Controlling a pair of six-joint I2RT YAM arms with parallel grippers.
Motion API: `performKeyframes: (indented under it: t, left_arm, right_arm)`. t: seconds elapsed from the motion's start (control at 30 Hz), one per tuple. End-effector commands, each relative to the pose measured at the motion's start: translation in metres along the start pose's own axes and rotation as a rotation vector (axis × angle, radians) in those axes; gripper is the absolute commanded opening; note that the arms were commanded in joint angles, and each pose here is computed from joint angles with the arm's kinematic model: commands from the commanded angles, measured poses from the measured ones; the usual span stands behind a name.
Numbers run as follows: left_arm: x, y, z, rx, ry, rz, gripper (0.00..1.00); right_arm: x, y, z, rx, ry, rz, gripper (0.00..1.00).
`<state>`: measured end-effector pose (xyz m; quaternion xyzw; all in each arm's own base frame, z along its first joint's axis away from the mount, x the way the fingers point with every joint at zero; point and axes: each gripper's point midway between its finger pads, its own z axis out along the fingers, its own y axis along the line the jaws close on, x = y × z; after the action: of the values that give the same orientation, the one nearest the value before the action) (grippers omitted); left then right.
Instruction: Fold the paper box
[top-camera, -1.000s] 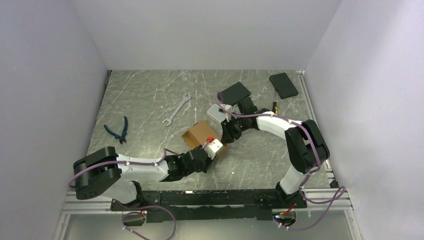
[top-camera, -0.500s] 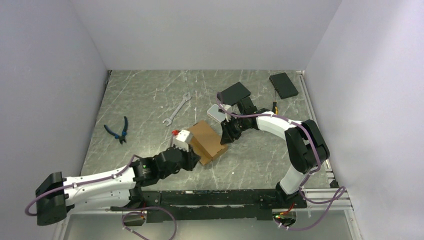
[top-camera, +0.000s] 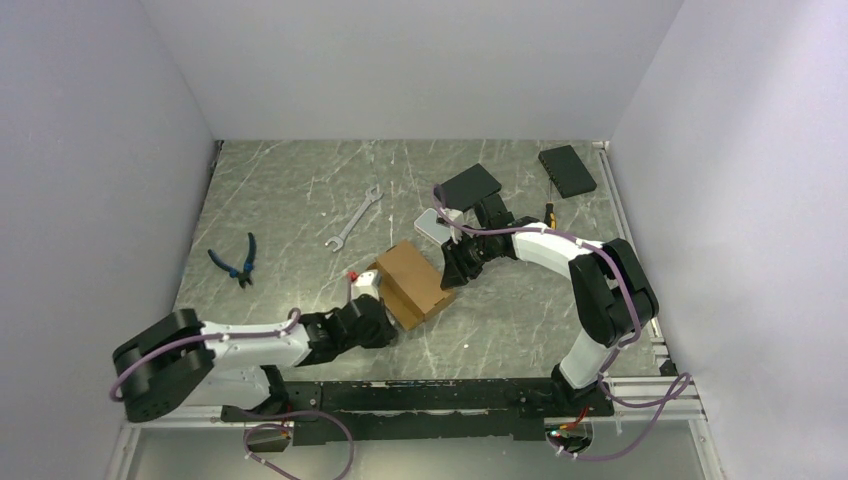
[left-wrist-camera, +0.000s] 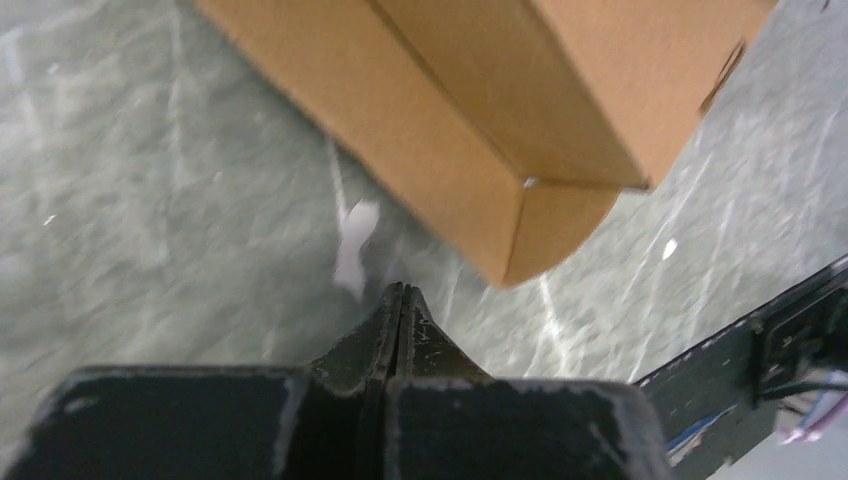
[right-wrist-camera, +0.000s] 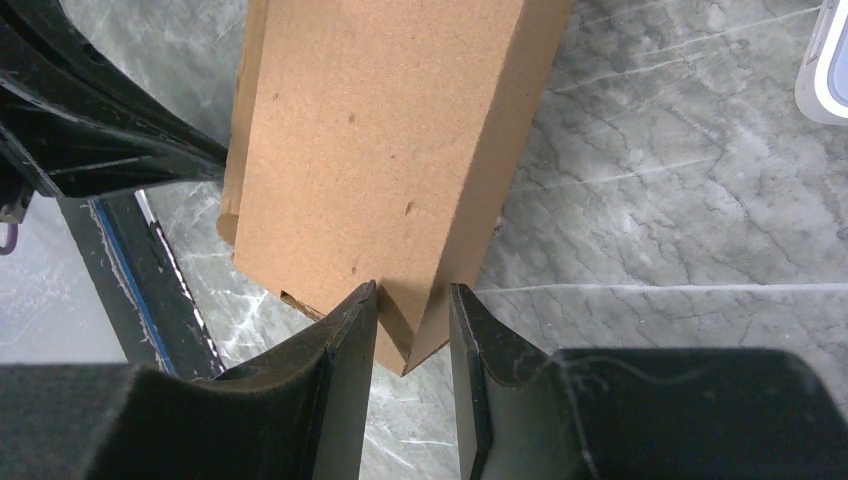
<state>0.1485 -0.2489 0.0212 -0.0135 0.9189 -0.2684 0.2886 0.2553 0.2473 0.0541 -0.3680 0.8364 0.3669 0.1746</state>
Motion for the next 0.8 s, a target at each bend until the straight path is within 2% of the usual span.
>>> performKeyframes:
  t: [0.0, 0.23, 0.37, 0.57, 0.77]
  left_arm:
    - [-0.024, -0.033, 0.017, 0.096, -0.028, -0.079, 0.0]
    - [-0.084, -0.086, 0.033, 0.179, -0.078, -0.026, 0.0]
    - [-0.096, -0.096, 0.038, 0.171, -0.066, 0.005, 0.0]
    - [-0.084, -0.066, 0.035, 0.068, -0.037, -0.004, 0.0]
    - [-0.075, -0.004, 0.003, -0.128, -0.039, -0.029, 0.04]
  right_arm:
    - [0.01, -0.017, 0.008, 0.069, 0.047, -0.019, 0.35]
    - [0.013, -0.014, 0.012, 0.066, 0.066, -0.029, 0.34]
    - [0.013, -0.015, 0.012, 0.077, 0.069, -0.029, 0.34]
    - [0.014, -0.021, 0.012, 0.109, 0.077, -0.026, 0.34]
    - [0.017, -0.025, 0.014, 0.118, 0.093, -0.021, 0.34]
